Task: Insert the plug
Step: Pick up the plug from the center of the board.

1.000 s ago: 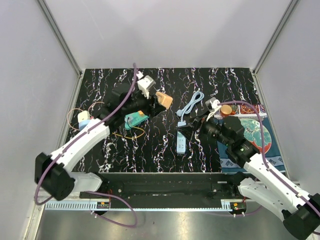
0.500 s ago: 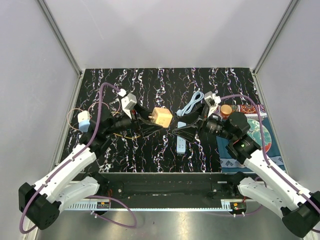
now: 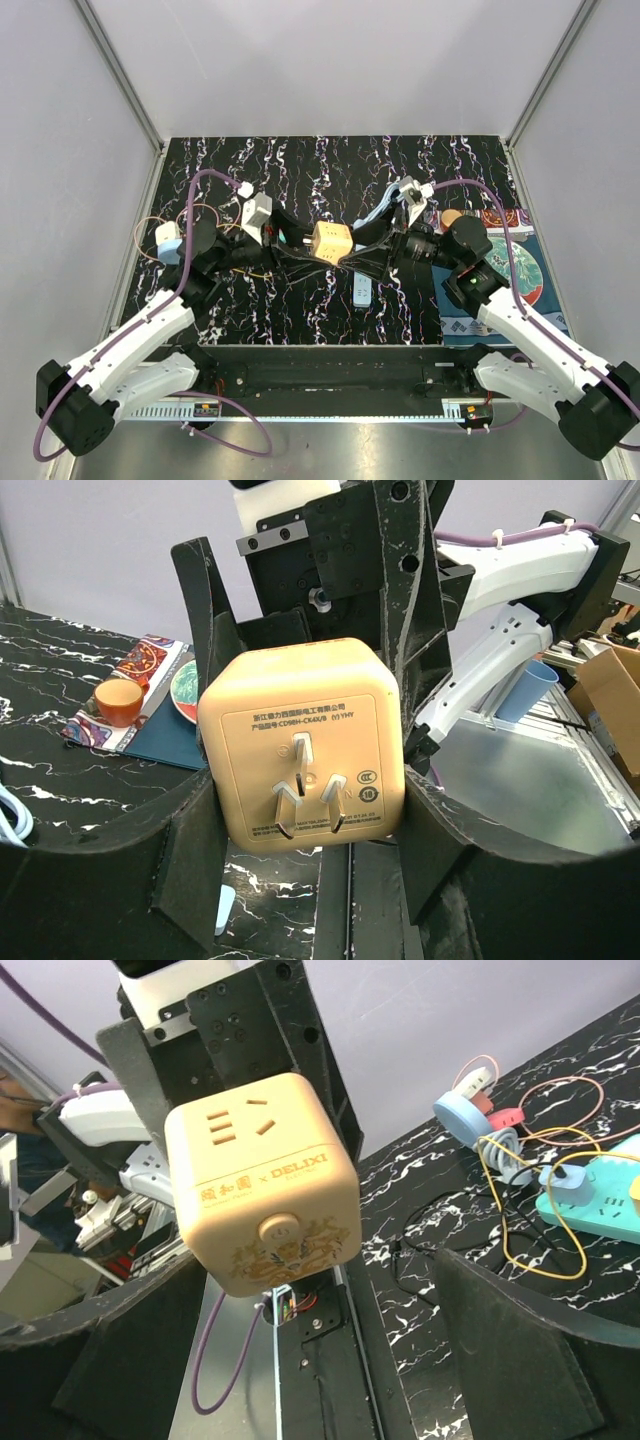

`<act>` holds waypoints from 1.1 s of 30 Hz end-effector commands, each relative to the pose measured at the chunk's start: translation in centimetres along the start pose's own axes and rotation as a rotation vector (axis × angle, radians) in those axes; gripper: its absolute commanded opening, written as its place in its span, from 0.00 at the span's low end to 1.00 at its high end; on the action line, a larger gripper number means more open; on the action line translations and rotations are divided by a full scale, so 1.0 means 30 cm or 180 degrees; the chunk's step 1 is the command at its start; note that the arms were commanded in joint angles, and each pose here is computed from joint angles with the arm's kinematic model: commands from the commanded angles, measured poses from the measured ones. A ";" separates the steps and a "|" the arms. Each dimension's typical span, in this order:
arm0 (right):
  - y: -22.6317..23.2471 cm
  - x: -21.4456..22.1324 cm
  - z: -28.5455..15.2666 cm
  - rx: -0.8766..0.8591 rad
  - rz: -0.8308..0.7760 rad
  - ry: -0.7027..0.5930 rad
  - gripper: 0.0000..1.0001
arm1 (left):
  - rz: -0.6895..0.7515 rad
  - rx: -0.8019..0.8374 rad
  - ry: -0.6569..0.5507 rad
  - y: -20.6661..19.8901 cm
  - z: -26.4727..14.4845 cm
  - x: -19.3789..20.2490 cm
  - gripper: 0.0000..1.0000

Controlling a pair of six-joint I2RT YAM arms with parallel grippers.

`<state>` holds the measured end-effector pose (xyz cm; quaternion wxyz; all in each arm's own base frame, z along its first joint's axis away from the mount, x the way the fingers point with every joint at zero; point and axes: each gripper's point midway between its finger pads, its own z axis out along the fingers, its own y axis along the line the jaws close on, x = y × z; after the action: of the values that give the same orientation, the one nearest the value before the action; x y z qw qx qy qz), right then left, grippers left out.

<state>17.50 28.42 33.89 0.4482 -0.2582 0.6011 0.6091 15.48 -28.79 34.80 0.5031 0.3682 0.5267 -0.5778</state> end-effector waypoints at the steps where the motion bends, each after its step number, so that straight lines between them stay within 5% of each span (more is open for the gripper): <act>1: 0.092 -0.095 0.017 -0.0353 -0.0173 -0.0173 1.00 | 0.0268 0.0174 -0.0199 -0.033 0.018 -0.058 0.17; 20: 0.114 -0.068 0.028 -0.0623 -0.0065 -0.0095 0.70 | 0.0074 -0.0065 -0.0268 0.020 0.053 -0.025 0.21; 23: 0.114 -0.063 0.029 -0.0635 -0.0056 -0.0080 0.52 | 0.0042 -0.0095 -0.0239 0.028 0.054 -0.011 0.23; 24: 0.116 -0.062 0.028 -0.0636 -0.0081 -0.0078 0.35 | 0.0030 -0.0112 -0.0215 0.032 0.053 -0.005 0.26; 28: 0.099 -0.067 0.024 -0.0486 -0.0185 -0.0052 0.00 | 0.0022 -0.0298 -0.0048 0.066 0.040 0.039 0.42; 33: 0.070 -0.072 0.008 -0.0185 -0.0359 0.0037 0.00 | 0.0123 -0.0506 0.0246 0.089 -0.003 0.087 0.76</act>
<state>17.22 29.23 34.05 0.4280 -0.2854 0.5854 0.6266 15.58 -30.19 31.91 0.4749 0.3578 0.5649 -0.5721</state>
